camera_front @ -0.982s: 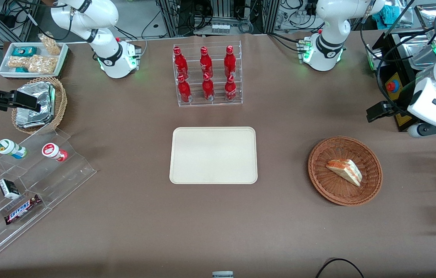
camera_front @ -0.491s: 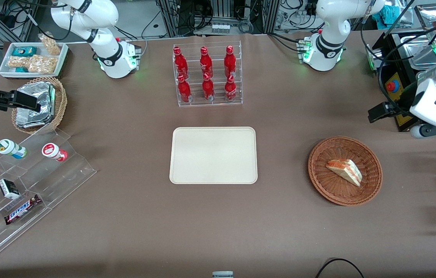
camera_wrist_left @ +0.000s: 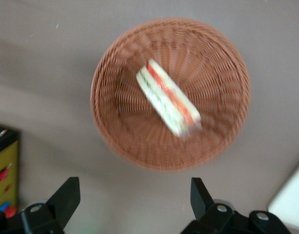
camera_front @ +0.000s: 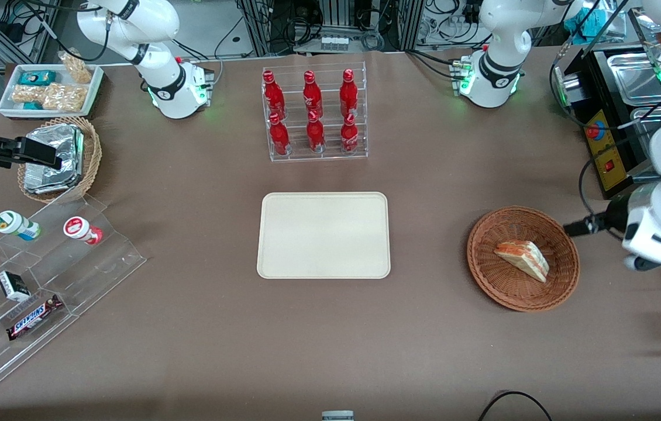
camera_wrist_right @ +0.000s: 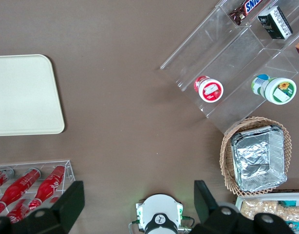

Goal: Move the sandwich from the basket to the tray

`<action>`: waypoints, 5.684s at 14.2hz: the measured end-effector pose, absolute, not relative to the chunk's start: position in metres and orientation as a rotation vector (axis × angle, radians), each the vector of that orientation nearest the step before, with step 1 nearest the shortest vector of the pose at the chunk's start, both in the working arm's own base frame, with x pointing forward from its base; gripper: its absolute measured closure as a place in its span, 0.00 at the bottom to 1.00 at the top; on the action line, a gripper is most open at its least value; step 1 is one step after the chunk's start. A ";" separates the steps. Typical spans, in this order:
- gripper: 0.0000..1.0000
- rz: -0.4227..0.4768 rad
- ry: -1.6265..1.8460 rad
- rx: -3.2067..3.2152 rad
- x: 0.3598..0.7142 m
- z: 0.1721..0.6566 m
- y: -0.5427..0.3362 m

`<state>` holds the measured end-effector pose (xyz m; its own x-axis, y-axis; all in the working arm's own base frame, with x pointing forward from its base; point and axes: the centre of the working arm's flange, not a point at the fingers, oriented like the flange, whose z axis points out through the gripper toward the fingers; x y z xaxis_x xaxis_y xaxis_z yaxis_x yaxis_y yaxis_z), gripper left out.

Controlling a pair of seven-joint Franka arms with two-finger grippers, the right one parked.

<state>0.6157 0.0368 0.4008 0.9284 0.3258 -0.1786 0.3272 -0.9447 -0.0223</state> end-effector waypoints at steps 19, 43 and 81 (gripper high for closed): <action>0.00 -0.097 1.223 2.852 0.610 0.256 -0.010; 0.84 -0.132 0.424 3.117 0.519 0.314 -0.375; 0.00 -0.331 0.224 3.209 0.582 0.493 -0.207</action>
